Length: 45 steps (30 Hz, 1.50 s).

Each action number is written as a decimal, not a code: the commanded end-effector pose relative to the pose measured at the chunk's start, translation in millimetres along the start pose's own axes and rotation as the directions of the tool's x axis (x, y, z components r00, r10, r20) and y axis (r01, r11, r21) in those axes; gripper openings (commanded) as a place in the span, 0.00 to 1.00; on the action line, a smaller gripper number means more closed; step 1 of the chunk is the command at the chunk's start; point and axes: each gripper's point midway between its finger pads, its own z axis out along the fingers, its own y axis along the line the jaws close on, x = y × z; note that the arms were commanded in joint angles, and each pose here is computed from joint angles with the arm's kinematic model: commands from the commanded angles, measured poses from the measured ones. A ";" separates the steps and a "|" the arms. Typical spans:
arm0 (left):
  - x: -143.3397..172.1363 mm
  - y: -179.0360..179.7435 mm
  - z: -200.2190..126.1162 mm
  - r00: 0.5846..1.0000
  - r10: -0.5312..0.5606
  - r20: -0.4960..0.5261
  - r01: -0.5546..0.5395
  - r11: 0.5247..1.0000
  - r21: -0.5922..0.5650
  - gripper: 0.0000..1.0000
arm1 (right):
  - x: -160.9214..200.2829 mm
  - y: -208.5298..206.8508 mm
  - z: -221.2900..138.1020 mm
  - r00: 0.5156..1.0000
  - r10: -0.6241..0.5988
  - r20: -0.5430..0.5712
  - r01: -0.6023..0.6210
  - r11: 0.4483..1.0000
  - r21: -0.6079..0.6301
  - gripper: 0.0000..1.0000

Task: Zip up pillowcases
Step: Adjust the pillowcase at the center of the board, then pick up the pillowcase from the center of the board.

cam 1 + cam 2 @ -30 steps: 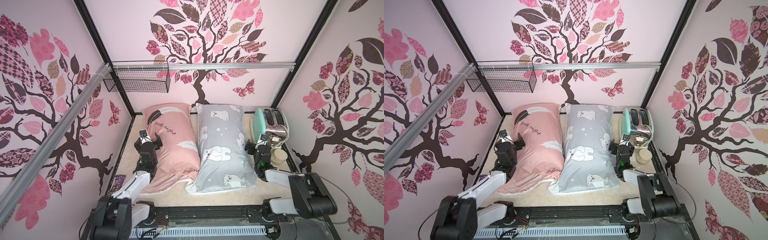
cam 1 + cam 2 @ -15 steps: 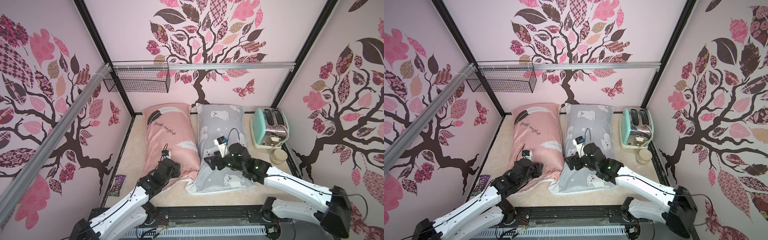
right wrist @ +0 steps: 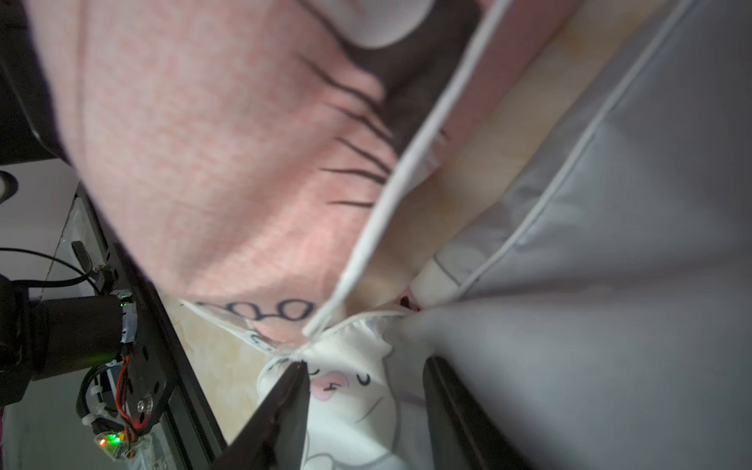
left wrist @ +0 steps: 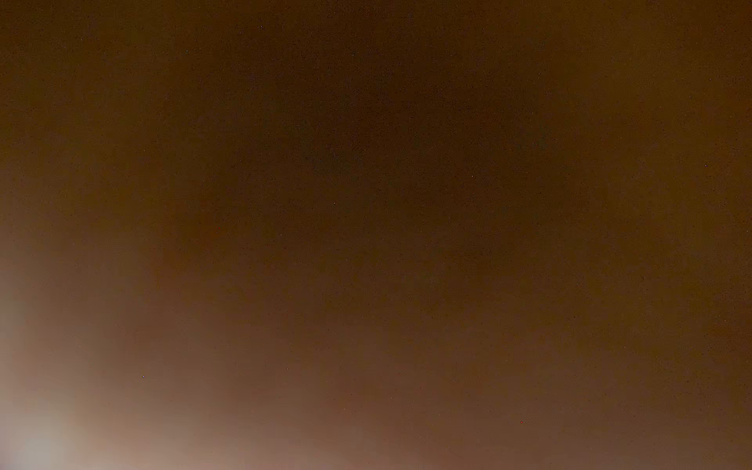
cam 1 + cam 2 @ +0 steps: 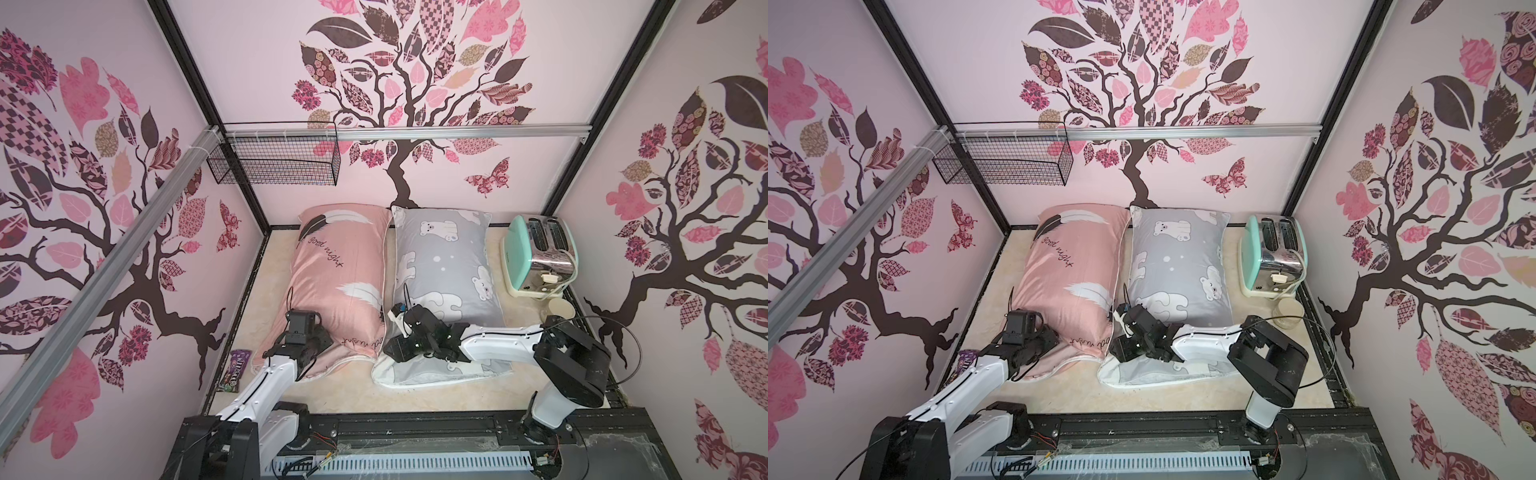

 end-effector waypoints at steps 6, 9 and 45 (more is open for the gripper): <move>-3.9 -9.7 7.3 1.000 -0.009 -0.006 0.009 0.999 0.050 0.52 | 16.6 -14.1 -22.9 0.994 0.108 -0.026 -0.110 0.991 -0.071 0.37; -6.0 -16.2 3.1 1.000 -0.019 -0.004 0.019 0.997 0.081 0.51 | 4.9 22.7 -20.6 0.997 0.071 -0.005 -0.070 0.973 -0.221 0.36; -1.9 -61.3 -98.3 0.987 0.137 0.083 -0.146 0.983 0.113 0.71 | 1.5 71.9 -26.2 0.991 0.092 -0.101 -0.129 0.872 -0.472 0.55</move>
